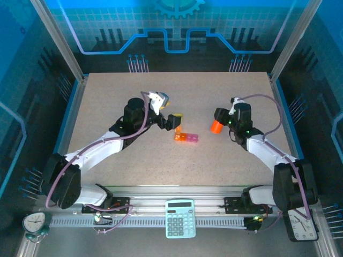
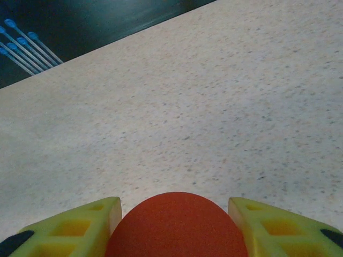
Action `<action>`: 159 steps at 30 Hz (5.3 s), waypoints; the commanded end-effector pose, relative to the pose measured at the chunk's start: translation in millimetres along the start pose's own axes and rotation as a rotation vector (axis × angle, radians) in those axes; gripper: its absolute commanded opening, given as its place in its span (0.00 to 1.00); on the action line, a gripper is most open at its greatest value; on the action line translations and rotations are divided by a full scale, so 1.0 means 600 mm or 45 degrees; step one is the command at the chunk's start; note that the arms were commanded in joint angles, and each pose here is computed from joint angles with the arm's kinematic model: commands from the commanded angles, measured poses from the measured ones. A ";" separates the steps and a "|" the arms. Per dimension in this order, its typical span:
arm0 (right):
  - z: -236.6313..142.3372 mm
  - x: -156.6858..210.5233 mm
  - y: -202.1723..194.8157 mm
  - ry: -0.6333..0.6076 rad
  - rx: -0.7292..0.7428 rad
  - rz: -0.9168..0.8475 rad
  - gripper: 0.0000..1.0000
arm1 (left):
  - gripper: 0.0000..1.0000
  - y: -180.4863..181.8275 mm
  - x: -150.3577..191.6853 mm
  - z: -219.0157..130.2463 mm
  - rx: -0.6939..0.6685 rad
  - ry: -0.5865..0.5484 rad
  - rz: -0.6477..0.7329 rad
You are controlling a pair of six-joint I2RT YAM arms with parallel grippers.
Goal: Sort the pills into containers
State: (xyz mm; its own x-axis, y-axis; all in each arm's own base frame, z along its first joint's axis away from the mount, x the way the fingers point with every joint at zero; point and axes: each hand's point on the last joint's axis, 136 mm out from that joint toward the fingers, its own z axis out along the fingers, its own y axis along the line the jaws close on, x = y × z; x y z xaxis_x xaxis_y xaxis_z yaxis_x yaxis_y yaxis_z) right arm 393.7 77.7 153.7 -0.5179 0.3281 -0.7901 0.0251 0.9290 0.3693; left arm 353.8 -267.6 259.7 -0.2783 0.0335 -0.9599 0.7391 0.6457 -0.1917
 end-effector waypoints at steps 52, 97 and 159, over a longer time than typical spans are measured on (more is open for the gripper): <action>-0.043 0.086 0.219 0.627 -0.415 -0.333 0.78 | 0.99 0.160 -0.021 0.019 -0.396 -0.079 -0.168; 0.067 0.276 0.121 1.129 -0.051 -0.619 0.74 | 0.00 0.170 0.165 0.135 -0.224 0.662 -0.470; 0.076 0.319 0.102 1.190 -0.024 -0.554 0.70 | 0.00 0.035 0.322 0.077 -0.146 1.149 -0.534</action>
State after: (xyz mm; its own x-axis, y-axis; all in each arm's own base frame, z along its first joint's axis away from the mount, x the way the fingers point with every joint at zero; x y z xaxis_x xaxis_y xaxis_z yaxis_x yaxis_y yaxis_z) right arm 347.4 211.1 30.3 -0.9230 -0.3045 -0.2353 -0.3493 0.9196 0.1800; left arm 354.5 -284.8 57.2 -0.8947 0.3191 -0.3124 0.4309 0.8006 -0.4164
